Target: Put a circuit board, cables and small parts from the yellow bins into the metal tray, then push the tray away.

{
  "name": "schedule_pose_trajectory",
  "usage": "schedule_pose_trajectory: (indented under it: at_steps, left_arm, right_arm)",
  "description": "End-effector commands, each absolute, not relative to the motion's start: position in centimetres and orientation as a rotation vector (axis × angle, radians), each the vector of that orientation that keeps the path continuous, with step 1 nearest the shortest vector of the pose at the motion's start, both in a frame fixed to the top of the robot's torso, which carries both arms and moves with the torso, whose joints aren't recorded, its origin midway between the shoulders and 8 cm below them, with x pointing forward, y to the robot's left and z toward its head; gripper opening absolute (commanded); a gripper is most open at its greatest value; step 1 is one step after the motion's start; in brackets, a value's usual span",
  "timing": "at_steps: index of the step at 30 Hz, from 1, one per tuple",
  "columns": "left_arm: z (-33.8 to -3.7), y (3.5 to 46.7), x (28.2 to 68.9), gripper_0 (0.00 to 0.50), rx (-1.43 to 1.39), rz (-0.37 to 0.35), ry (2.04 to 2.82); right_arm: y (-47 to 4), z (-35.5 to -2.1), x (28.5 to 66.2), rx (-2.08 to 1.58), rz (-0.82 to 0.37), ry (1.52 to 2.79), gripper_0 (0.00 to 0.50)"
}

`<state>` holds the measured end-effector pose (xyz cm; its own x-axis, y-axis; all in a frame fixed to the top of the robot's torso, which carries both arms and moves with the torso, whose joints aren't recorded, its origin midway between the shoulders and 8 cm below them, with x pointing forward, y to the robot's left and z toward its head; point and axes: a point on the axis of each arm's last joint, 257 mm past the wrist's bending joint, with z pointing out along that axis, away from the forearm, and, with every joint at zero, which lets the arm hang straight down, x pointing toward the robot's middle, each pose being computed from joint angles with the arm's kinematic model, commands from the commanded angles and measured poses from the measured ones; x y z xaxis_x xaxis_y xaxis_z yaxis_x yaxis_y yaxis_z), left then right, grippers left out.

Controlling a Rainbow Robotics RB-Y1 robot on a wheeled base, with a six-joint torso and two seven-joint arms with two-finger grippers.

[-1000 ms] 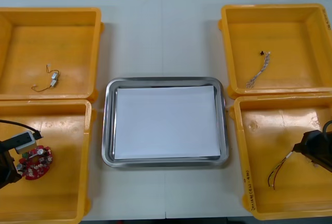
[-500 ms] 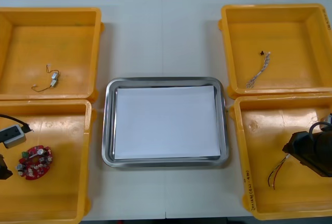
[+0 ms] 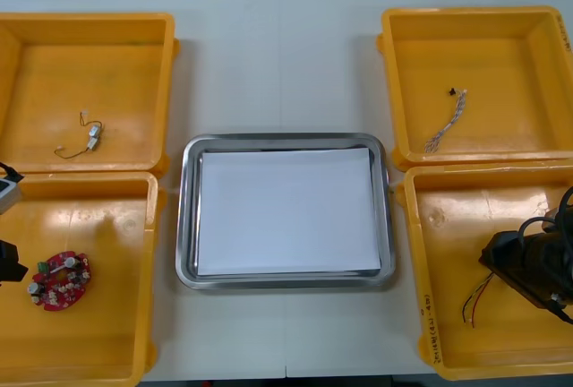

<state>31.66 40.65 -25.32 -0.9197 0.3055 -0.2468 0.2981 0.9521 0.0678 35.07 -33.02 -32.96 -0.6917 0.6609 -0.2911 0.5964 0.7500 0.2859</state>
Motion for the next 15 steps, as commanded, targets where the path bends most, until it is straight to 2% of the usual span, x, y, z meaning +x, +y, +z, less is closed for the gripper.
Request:
schedule_pose_trajectory:
  at_steps: [1, 15]
  left_arm:
    - [-22.9, 39.9, 33.5, 0.500, 0.097, -0.014, 2.809]
    - [-23.4, 40.2, 35.3, 0.500, -0.462, -0.119, 2.728]
  right_arm:
    - [-31.8, -33.0, 35.8, 0.949, 0.274, 2.568, 0.500]
    - [-31.9, -34.1, 36.3, 0.977, 0.306, 2.556, 0.500]
